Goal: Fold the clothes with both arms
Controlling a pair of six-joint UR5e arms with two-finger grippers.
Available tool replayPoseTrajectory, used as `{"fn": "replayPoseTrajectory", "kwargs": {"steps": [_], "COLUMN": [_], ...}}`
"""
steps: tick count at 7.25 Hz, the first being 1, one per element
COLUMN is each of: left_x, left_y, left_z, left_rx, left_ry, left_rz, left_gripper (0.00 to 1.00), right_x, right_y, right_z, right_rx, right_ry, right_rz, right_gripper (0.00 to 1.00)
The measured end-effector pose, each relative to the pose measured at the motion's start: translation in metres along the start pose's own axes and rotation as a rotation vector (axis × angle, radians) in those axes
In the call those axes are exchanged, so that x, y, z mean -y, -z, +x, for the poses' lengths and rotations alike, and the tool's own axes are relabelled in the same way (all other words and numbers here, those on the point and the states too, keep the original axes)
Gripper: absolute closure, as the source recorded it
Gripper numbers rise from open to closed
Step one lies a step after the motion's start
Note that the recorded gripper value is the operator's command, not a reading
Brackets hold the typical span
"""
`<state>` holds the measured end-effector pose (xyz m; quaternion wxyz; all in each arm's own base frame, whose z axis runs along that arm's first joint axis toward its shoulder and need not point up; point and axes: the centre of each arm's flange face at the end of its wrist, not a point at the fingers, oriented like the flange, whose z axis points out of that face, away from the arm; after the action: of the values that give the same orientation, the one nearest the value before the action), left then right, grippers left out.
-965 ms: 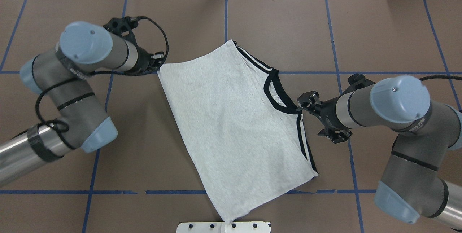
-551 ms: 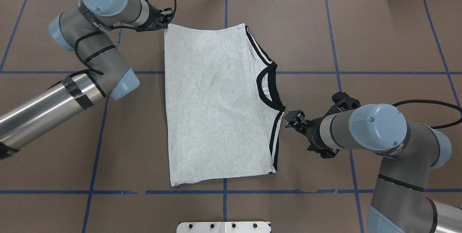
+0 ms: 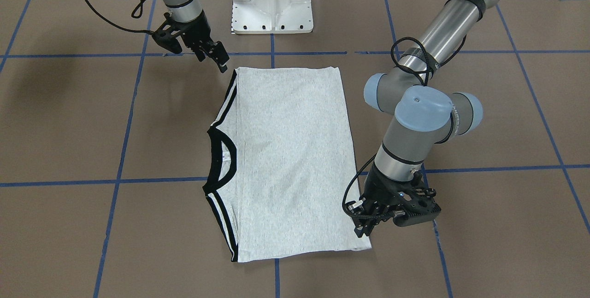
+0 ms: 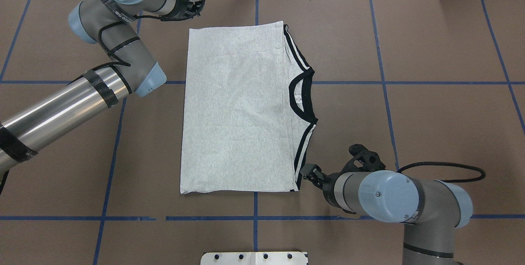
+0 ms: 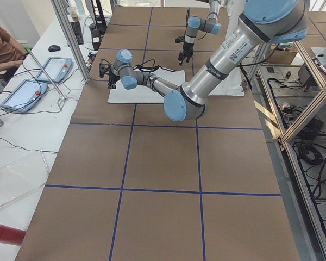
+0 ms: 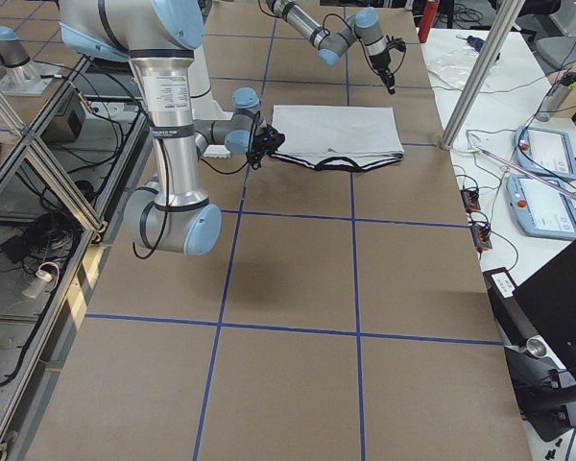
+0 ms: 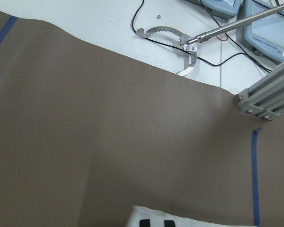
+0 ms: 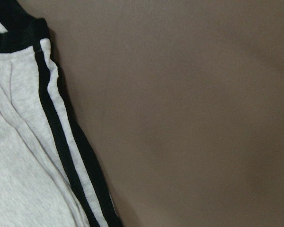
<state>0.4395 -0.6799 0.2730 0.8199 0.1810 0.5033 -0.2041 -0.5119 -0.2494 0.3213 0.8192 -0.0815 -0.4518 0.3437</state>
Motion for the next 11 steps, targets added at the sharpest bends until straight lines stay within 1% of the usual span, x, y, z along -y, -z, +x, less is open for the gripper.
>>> {"fn": "replayPoseTrajectory", "kwargs": {"steps": [2,3,5,7,9,10,11], "left_x": [-0.018,-0.024,-0.029,-0.032,-0.034,-0.034,-0.035], "left_y": [0.030,0.037,0.041,0.041,0.044,0.045,0.046], "left_z": [-0.021,-0.027,-0.032,-0.035,-0.035,-0.034,-0.034], "left_rx": [-0.048,-0.058,-0.062,-0.060,-0.066,-0.068,-0.069], "left_ry": [0.005,0.015,0.033,0.041,0.053,0.056,0.057], "left_rz": [-0.044,-0.056,-0.065,-0.068,-0.069,-0.069,-0.070], "left_gripper": [0.50,0.50,0.49,0.49,0.49,0.49,0.49], "right_x": [-0.021,-0.026,-0.025,-0.019,-0.015,-0.012,-0.011], "right_y": [-0.012,-0.013,-0.014,-0.020,-0.030,-0.028,-0.019], "right_z": [-0.005,-0.011,-0.026,-0.048,-0.057,-0.057,-0.057], "right_rx": [0.004,0.013,0.032,0.048,0.043,0.041,0.034], "right_ry": [-0.052,-0.079,-0.106,-0.124,-0.132,-0.135,-0.136], "right_rz": [-0.001,-0.002,0.004,0.022,0.036,0.037,0.039], "right_gripper": [0.00,0.00,0.00,0.00,0.08,0.08,0.08]}}
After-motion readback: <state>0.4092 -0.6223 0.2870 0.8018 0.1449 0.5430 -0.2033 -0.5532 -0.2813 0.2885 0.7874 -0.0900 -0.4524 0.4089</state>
